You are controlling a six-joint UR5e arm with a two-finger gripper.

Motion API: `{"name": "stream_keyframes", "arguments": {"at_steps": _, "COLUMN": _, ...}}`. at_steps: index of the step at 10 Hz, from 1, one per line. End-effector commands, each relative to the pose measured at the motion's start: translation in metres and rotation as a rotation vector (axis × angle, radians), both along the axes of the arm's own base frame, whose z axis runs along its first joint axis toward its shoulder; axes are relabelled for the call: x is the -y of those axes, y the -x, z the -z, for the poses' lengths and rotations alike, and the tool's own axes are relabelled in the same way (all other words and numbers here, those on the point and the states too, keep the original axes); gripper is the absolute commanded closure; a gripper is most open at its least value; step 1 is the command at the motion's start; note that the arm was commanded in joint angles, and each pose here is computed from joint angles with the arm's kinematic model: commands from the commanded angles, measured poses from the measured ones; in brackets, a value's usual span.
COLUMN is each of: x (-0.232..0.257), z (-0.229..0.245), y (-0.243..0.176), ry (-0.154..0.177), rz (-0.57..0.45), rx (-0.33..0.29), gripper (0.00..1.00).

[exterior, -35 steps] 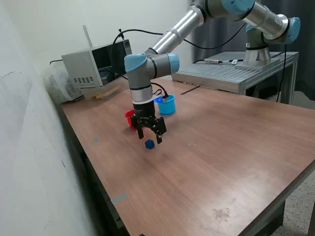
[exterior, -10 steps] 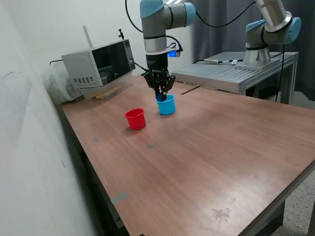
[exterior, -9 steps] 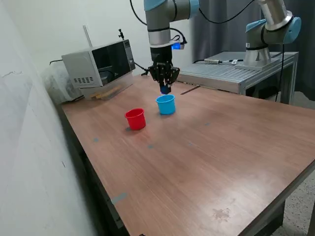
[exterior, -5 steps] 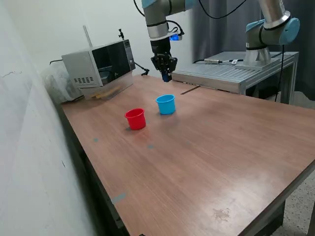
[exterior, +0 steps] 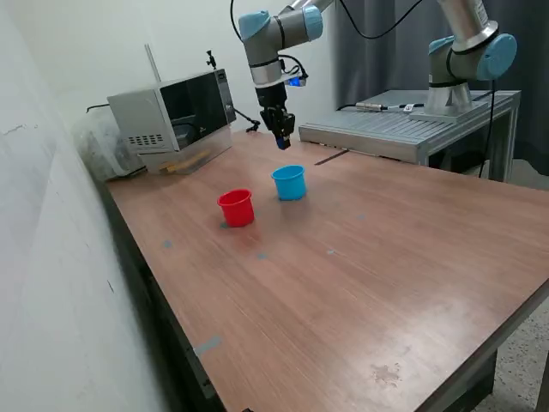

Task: Place red objects in the red bin, and blue objects in the blue bin.

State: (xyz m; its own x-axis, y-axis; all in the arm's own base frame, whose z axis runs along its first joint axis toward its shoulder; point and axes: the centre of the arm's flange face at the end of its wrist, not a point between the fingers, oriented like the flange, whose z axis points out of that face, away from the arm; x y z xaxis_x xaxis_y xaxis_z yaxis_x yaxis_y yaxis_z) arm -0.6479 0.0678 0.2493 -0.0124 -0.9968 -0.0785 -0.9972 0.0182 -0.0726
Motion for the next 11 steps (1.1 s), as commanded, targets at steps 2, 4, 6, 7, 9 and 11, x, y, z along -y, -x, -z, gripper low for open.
{"name": "stream_keyframes", "arguments": {"at_steps": 2, "x": 0.001, "z": 0.021, "y": -0.009, "ry": -0.006, "rz": 0.002, "rx": -0.020, "gripper": 1.00}}
{"name": "stream_keyframes", "arguments": {"at_steps": 4, "x": 0.001, "z": 0.028, "y": -0.005, "ry": -0.005, "rz": 0.002, "rx": -0.019, "gripper": 1.00}}
{"name": "stream_keyframes", "arguments": {"at_steps": 6, "x": 0.000, "z": 0.043, "y": -0.003, "ry": -0.004, "rz": 0.001, "rx": 0.000, "gripper": 0.00}}
{"name": "stream_keyframes", "arguments": {"at_steps": 7, "x": -0.001, "z": 0.043, "y": -0.003, "ry": -0.004, "rz": 0.004, "rx": 0.000, "gripper": 0.00}}
{"name": "stream_keyframes", "arguments": {"at_steps": 9, "x": -0.001, "z": 0.047, "y": -0.003, "ry": -0.004, "rz": 0.004, "rx": 0.007, "gripper": 0.00}}
{"name": "stream_keyframes", "arguments": {"at_steps": 11, "x": -0.002, "z": 0.045, "y": -0.001, "ry": -0.008, "rz": 0.003, "rx": 0.005, "gripper": 0.00}}
